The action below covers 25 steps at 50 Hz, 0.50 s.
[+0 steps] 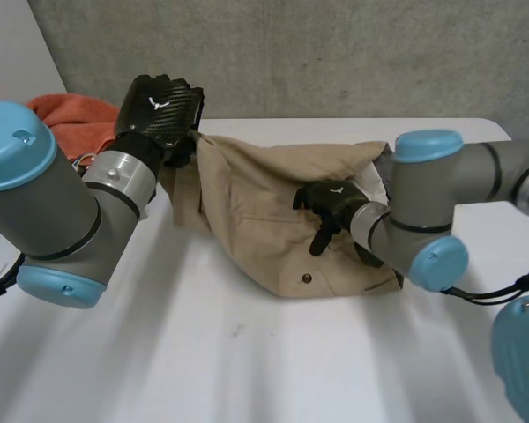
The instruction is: Fold the laundry.
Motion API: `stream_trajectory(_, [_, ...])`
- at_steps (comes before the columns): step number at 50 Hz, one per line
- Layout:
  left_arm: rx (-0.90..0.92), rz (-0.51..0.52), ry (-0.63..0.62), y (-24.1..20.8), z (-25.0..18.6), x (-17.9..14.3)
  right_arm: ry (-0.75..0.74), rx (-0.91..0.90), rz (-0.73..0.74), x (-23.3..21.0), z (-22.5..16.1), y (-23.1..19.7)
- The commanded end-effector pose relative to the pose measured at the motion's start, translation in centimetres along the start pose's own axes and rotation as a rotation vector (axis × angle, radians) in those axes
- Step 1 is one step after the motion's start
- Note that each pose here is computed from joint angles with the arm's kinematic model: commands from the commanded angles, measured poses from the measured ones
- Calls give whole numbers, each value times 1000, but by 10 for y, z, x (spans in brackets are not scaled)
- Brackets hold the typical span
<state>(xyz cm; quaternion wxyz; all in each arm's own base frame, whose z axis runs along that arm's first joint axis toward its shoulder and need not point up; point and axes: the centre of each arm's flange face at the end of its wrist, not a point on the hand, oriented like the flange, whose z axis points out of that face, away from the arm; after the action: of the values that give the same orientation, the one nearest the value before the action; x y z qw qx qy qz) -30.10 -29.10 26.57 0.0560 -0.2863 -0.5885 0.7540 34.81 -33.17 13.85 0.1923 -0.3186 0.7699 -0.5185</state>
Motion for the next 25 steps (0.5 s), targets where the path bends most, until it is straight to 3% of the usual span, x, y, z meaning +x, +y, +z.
stream_trajectory(1, [-33, 0, 0, 17, 7, -1, 85, 71, -33, 4, 19, 2])
stream_trajectory(8, [84, 21, -77, 11, 45, -22, 298, 378, -106, 57, 14, -80])
stream_trajectory(16, [448, 19, -274, -90, 75, -67, 518, 877, -226, 120, -50, -213])
stream_trajectory(20, [609, -36, -346, -132, 76, -75, 534, 986, -264, 125, -73, -240])
stream_trajectory(25, [581, -45, -327, -122, 79, -68, 482, 921, -275, 123, -71, -228])
